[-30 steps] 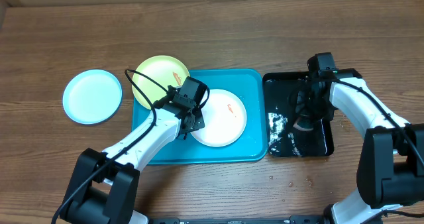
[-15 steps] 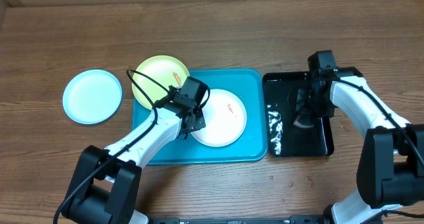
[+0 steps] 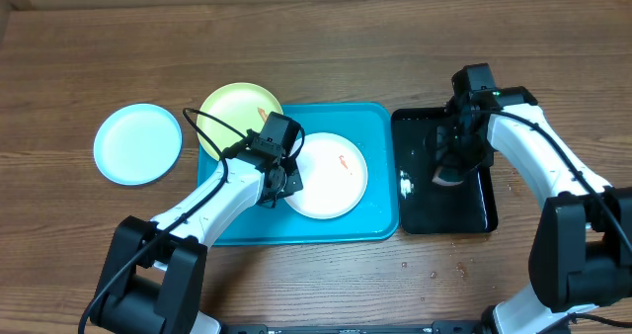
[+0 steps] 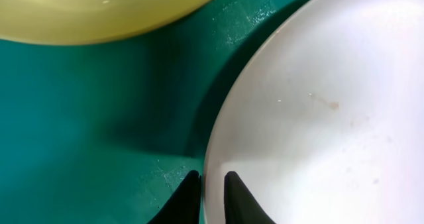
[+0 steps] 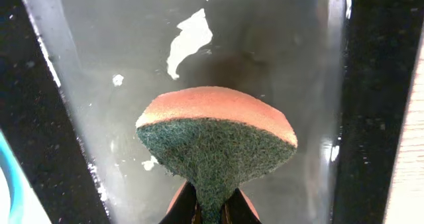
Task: Clean dirty plates on tray and stack at the side
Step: 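Lift the green sponge with the right gripper from the black tray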
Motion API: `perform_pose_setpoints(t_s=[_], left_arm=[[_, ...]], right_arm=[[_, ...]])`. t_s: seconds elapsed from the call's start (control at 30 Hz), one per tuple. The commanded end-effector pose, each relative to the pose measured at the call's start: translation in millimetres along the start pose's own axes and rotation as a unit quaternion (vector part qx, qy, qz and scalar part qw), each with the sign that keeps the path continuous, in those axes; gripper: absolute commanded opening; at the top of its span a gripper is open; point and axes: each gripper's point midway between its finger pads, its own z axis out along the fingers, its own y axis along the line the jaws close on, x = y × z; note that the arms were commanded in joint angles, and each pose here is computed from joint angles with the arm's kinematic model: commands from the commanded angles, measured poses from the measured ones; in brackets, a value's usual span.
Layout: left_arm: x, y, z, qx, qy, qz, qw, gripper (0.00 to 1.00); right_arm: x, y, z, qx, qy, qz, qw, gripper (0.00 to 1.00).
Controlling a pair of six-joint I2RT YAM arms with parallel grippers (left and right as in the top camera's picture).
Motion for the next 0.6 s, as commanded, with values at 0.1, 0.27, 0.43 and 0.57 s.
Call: perform_pose_setpoints(t_s=[0.1,0.27,0.43,0.57], left_arm=[[3.4,-1.8,1.8,0.006,0.011,0.009,1.0,0.12],[4.0,-1.4,1.8,0.005,0.012,0.009,1.0,0.11],[4.3,-1.1,1.8,0.004,0.013,0.009,1.0,0.07],[4.0,-1.4,1.8,0.005,0.012,0.009,1.0,0.05]], right_arm=[[-12.2,4.7,-16.3,0.002,-0.03,-0.035,0.999,0.04],[-15.6,7.6,-32.0,0.001,-0.029,-0.038,0.999,0.04],[-1.4,7.6,-27.3,0.009,-0.004,-0.046,0.999,0.04],[3.0,3.8,-15.2,0.037,-0.007,-0.058,0.998,0.04]])
